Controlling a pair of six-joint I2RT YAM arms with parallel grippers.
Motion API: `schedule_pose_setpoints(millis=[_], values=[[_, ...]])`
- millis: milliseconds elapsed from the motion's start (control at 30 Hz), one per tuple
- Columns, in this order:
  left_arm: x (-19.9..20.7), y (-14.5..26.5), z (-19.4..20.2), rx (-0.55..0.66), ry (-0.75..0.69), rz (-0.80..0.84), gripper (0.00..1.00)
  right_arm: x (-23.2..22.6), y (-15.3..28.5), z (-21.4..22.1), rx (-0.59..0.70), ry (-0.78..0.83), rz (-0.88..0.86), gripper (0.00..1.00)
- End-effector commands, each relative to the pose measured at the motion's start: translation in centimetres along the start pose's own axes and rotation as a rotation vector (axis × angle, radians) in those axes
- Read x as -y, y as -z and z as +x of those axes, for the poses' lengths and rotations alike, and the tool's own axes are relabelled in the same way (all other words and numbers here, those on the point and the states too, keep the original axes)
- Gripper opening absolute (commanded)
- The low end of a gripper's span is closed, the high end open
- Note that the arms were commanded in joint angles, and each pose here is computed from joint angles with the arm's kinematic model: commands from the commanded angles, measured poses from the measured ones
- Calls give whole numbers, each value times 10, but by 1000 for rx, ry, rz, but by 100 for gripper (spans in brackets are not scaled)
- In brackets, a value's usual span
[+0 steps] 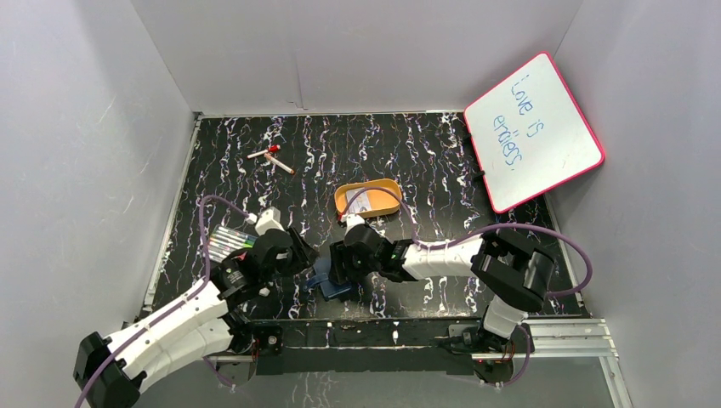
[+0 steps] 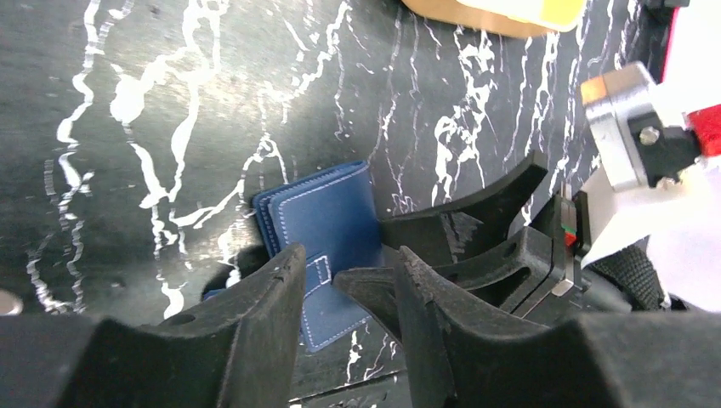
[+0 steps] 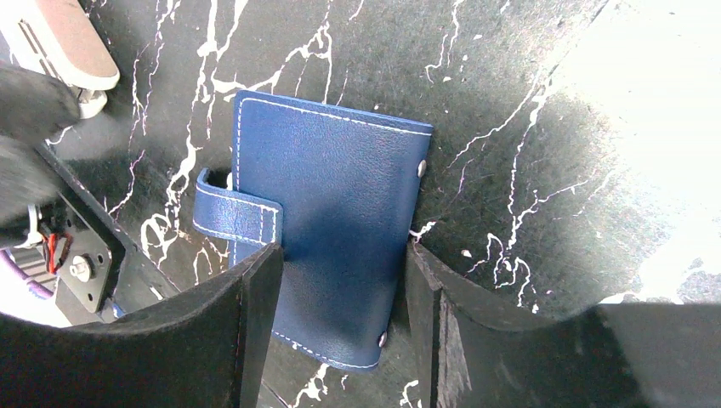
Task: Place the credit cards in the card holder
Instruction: Close the card holder at the center of the board.
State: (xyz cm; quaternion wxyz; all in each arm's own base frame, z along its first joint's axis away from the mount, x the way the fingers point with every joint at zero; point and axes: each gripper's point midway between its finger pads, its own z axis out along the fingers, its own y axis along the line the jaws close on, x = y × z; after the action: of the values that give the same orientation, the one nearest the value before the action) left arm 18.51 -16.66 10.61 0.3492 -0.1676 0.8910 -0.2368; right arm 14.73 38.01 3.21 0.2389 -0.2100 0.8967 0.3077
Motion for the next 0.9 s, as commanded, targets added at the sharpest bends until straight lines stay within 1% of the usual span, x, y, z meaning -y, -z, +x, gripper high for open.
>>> schedule_pose_setpoints(millis=[0, 67, 133, 300, 500, 700, 867], values=[[16, -13, 24, -94, 34, 103, 36, 52, -1, 51, -161, 24, 188, 64], [17, -21, 37, -137, 48, 121, 30, 50, -1, 49, -156, 23, 181, 64], [15, -28, 46, -166, 60, 120, 26, 49, 0, 48, -154, 21, 174, 64], [4, -37, 57, -185, 64, 99, 24, 44, 3, 45, -143, 17, 154, 65], [-22, -42, 70, -207, 66, 17, 20, 33, 11, 40, -122, -6, 109, 69], [-33, -43, 72, -189, 69, -6, 20, 12, 21, 32, -77, -64, -18, 74], [-43, -45, 78, -199, 66, -26, 19, 1, 28, 28, -68, -151, -154, 74]])
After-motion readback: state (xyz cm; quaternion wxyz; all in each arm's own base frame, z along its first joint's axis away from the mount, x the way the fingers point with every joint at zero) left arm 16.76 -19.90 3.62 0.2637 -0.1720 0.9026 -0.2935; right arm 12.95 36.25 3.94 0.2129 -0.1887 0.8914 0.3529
